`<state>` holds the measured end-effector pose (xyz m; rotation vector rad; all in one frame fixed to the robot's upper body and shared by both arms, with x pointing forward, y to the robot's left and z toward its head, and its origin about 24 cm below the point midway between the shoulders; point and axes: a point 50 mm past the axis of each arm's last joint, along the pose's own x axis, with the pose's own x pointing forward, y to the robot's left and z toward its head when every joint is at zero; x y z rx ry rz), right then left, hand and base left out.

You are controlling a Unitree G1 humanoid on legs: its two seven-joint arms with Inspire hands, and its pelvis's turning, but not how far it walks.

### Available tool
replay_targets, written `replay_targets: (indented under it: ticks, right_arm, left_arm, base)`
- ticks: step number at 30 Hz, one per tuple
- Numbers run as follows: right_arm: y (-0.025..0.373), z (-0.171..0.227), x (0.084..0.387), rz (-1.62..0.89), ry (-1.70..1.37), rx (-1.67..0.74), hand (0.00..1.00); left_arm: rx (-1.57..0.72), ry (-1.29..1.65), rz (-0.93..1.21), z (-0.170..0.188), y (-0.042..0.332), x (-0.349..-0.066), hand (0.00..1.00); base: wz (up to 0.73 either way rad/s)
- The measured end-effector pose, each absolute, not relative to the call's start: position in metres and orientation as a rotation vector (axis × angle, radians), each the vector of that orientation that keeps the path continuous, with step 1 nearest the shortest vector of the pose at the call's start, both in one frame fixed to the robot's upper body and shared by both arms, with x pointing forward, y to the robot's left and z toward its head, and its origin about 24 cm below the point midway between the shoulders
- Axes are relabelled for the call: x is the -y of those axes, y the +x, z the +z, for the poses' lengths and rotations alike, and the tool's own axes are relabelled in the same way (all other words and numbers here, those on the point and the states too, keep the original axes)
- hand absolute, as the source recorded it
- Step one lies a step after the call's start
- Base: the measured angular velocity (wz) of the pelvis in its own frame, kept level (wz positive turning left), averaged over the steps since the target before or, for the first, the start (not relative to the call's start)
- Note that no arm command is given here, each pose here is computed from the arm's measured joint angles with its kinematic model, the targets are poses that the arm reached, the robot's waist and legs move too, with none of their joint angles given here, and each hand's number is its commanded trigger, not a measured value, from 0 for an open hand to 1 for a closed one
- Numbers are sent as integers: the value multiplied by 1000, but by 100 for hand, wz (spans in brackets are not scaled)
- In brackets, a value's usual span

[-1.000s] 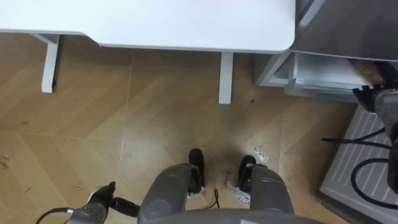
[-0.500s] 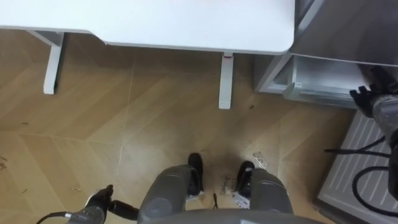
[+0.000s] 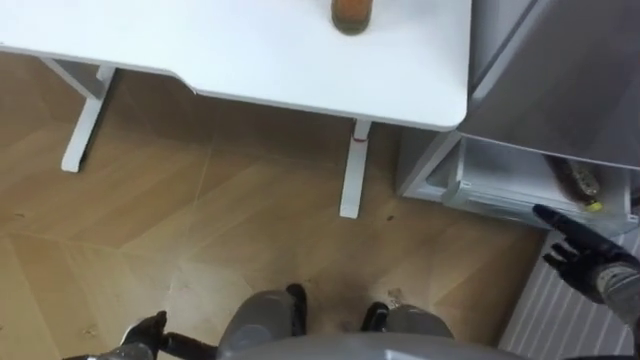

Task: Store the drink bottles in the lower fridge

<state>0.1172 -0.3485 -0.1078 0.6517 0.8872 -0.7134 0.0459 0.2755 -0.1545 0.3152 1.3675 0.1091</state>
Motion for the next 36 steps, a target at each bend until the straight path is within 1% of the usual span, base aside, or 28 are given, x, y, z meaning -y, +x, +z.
replay_targets:
  ticks: [2,3,8,11,15,19,21,24,28,32,36]
  right_arm:
    - [102,-117,340,-701,674,-937,0]
    - [92,-122,335,-702,695,-956,0]
    - [57,-137,316,-710,761,-1006,0]
    - [30,-147,299,-703,799,-1058,0]
    - [12,-155,278,-662,832,-1120,0]
    - [9,-161,262,-545,751,-1208,0]
    - [9,-162,256,-441,654,-1280,0]
    - [11,-165,248,-356,558,-1337,0]
    - [15,-167,243,-307,496,-1351,0]
    - [21,-167,243,-254,412,-1359,0]
    - [23,-167,243,-256,379,-1365,0]
  left_arm:
    - [-1381,305,123,-155,40,-277,0]
    - [-1398,281,142,-155,31,-278,0]
    - [-1401,228,216,-154,18,-282,0]
    - [-1412,220,236,-157,10,-274,0]
    - [-1372,212,246,-159,17,-262,0]
    - [-1343,226,265,-159,24,-261,0]
    - [-1330,237,278,-159,27,-260,0]
    - [-1322,245,288,-159,30,-261,0]
    - [-1302,226,280,-160,39,-254,0]
    - [-1298,226,275,-161,41,-253,0]
    - [-1306,222,274,-162,40,-250,0]
  base:
    - [-6]
    - [-10]
    - [3]
    - [0]
    - [-1]
    - [-12]
    - [-16]
    - [-14]
    - [-6]
    - [-4]
    - [0]
